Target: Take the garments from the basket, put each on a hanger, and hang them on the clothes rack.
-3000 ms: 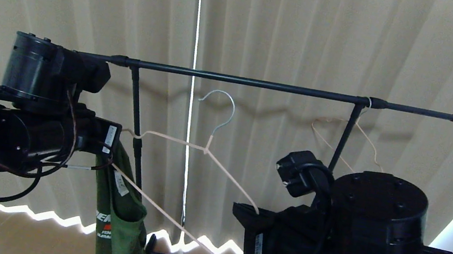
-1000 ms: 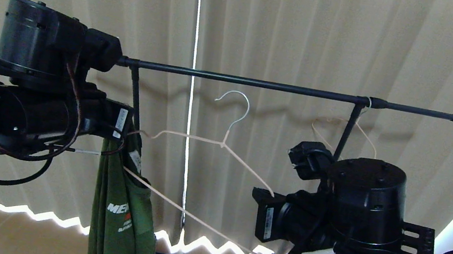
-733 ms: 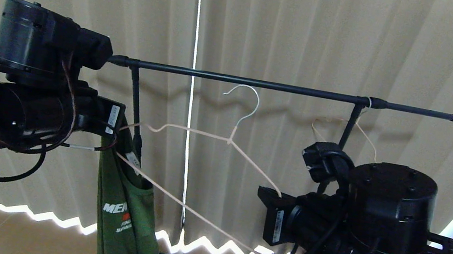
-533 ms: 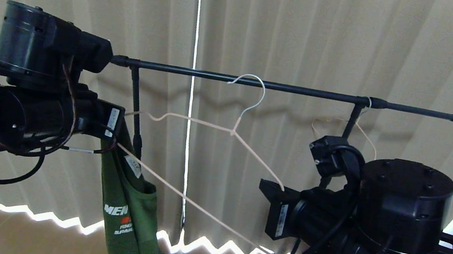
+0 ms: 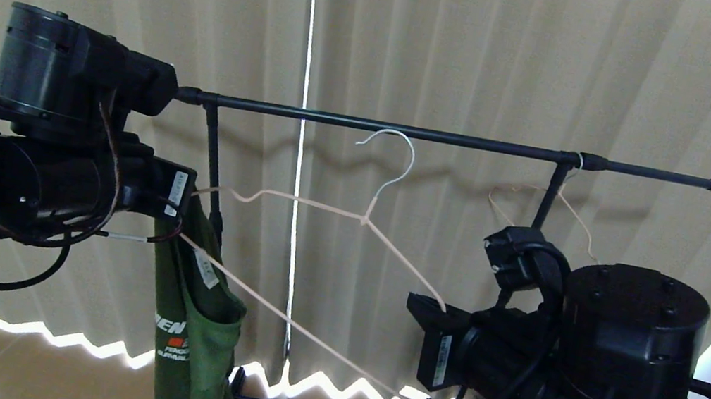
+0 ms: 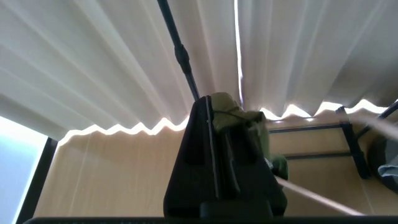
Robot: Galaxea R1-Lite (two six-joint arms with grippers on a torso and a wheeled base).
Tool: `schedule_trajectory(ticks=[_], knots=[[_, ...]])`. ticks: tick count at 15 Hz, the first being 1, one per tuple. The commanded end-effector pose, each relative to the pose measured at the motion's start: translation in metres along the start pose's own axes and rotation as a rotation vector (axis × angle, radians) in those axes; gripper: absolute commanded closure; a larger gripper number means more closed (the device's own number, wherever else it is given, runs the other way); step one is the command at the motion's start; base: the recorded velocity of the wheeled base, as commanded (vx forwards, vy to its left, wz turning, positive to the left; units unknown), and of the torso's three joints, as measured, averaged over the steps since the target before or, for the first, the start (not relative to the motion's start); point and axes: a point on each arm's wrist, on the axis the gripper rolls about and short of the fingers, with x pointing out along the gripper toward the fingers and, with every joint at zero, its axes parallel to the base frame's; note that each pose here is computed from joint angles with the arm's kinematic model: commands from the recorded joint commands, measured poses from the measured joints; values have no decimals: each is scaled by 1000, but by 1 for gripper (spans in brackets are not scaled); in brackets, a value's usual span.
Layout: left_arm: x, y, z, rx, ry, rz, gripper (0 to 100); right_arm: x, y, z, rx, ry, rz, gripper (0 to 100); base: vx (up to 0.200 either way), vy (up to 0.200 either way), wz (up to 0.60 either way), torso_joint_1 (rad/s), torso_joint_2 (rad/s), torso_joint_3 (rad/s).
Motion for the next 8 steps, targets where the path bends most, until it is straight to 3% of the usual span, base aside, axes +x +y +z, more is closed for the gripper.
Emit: schedule_trajectory(ticks=[1,5,8], knots=[[0,0,0,-1,-1,1,100,-6,2,-2,-7,3,16,100,0,0,0,0,0,0],[-2,-5,-4,15,7,13,100,-2,9,5,6,-30,37,100,0,0,0,0,0,0],[-5,-5,-3,19,0,9,100,10,9,-3,-3,-10,15,100,0,0,0,0,0,0]])
